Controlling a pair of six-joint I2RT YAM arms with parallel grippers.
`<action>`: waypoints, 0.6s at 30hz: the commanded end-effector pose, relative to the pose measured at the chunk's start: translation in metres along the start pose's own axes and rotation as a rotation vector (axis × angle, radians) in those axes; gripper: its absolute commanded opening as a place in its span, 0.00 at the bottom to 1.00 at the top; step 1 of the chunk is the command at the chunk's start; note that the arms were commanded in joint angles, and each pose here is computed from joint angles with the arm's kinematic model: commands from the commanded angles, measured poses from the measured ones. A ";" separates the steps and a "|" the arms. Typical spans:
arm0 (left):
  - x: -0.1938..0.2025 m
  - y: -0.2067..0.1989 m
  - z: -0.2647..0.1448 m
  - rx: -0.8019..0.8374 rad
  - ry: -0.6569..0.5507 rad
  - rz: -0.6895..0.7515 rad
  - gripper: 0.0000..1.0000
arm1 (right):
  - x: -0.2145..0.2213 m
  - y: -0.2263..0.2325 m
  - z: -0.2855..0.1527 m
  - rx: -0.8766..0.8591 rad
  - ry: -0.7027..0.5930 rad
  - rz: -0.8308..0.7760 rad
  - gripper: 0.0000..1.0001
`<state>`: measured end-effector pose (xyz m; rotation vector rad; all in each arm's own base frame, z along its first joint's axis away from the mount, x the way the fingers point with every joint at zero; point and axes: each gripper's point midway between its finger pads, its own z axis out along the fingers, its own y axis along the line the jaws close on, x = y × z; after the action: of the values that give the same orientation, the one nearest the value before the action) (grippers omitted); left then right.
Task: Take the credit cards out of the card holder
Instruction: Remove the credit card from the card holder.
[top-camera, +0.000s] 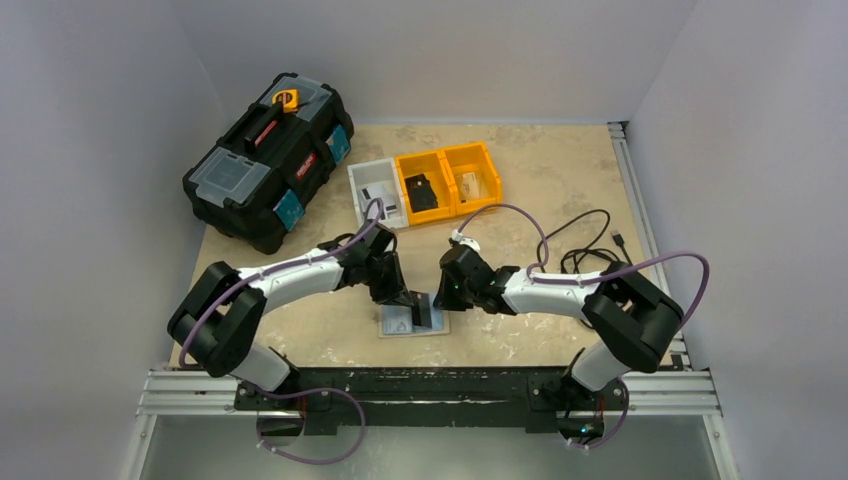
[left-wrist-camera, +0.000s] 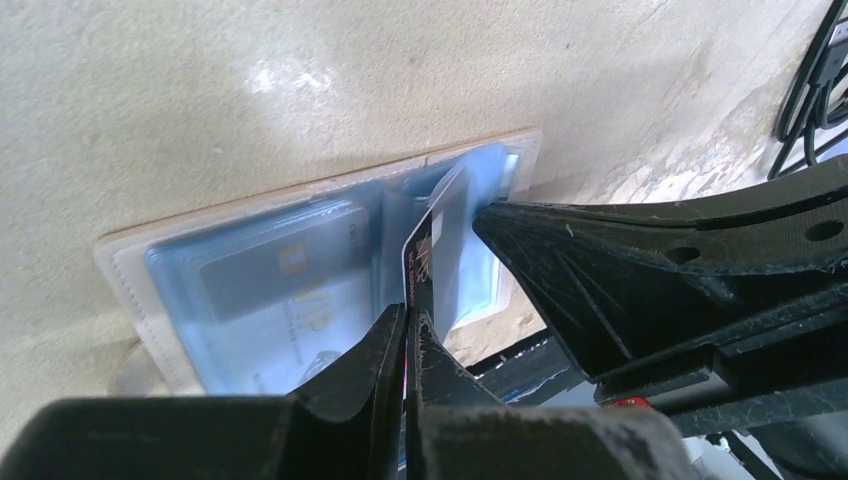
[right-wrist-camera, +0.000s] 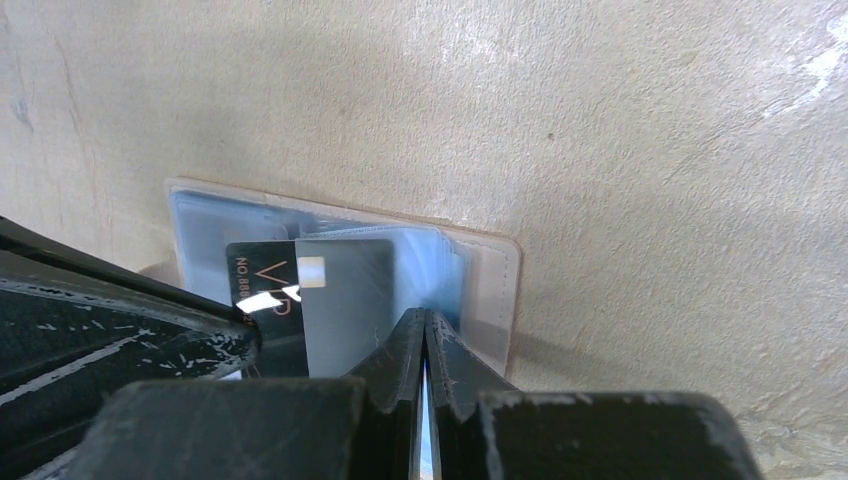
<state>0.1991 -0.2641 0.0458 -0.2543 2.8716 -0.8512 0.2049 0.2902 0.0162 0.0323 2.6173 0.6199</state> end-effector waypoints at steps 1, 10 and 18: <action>-0.004 0.004 -0.015 0.002 -0.033 0.002 0.00 | 0.040 -0.058 0.007 0.185 0.116 -0.027 0.00; -0.003 0.008 -0.031 0.017 -0.068 0.040 0.00 | 0.037 -0.052 0.006 0.168 0.111 -0.029 0.00; -0.004 0.006 -0.045 0.021 -0.096 0.064 0.00 | 0.019 -0.027 -0.002 0.102 0.077 -0.042 0.00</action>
<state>0.1919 -0.2409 0.0712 -0.2214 2.7997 -0.8461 0.2050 0.2918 0.0177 0.0281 2.6153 0.6316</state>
